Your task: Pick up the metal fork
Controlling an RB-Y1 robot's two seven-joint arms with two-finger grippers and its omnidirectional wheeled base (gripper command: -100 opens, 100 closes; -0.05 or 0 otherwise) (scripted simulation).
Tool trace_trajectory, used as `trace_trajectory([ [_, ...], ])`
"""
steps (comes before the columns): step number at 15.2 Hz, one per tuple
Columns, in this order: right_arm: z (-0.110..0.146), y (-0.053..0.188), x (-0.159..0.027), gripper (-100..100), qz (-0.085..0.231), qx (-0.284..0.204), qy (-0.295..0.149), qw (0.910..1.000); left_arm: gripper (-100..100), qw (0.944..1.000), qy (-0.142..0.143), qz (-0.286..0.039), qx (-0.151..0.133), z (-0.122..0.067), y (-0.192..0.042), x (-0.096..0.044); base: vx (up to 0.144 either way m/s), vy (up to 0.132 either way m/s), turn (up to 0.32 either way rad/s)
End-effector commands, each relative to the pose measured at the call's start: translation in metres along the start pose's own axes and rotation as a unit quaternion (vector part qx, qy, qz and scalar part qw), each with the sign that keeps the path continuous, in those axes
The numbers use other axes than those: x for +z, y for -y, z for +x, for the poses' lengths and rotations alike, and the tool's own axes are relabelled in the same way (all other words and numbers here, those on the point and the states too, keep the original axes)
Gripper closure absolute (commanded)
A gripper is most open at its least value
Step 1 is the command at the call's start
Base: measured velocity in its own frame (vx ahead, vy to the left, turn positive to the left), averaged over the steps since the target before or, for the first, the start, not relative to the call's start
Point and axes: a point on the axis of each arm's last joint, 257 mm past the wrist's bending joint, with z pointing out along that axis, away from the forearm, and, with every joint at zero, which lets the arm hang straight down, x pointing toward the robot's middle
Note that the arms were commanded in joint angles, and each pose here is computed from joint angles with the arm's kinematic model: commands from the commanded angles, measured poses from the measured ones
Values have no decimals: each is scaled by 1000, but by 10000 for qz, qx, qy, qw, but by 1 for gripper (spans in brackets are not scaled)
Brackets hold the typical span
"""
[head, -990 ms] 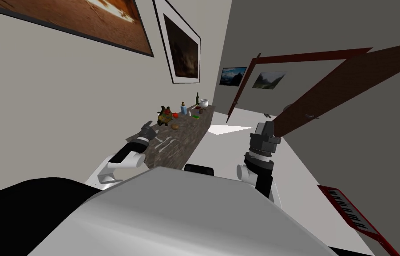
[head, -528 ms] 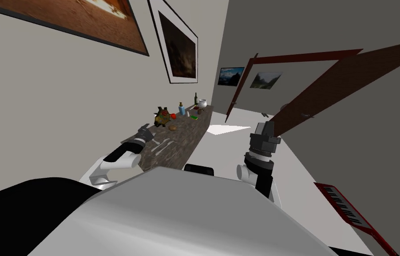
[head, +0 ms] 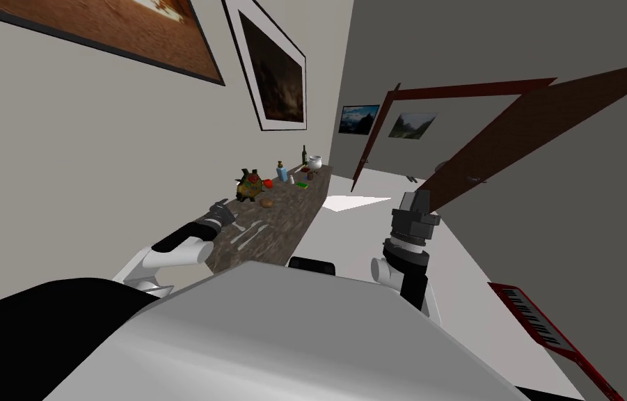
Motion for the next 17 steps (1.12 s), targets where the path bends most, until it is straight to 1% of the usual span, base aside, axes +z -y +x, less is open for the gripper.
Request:
trace_trajectory([
  [1,0,0,0,0,0,0,0,10000,-100,9997,121,-196,-55,-9,-8,1,50,-10,-21],
  [2,0,0,0,0,0,0,0,10000,-100,9994,160,-288,-55,-11,-12,0,29,-8,5],
  [3,0,0,0,0,0,0,0,10000,-100,9987,305,-369,-201,-27,-12,-2,56,-15,-72],
  [6,0,0,0,0,0,0,0,10000,-100,9970,416,-620,-204,-32,-25,-4,54,-8,-38],
  [7,0,0,0,0,0,0,0,10000,-100,9969,422,-633,-204,-32,-25,-4,12,3,11],
  [8,0,0,0,0,0,0,0,10000,-100,9949,581,-739,-360,-48,-27,-7,38,-1,-71],
  [11,0,0,0,0,0,0,0,10000,-100,9922,685,-971,-364,-53,-39,-10,46,-4,-41],
  [12,0,0,0,0,0,0,0,10000,-100,9892,845,-1073,-529,-68,-40,-15,59,-12,-74],
  [15,0,0,0,0,0,0,0,10000,-100,9855,948,-1300,-535,-73,-51,-18,58,-9,-35],
  [16,0,0,0,0,0,0,0,10000,-100,9817,1101,-1386,-707,-87,-52,-24,50,-6,-59],
  [17,0,0,0,0,0,0,0,10000,-100,9800,1140,-1471,-710,-89,-56,-25,66,-9,-82],
])
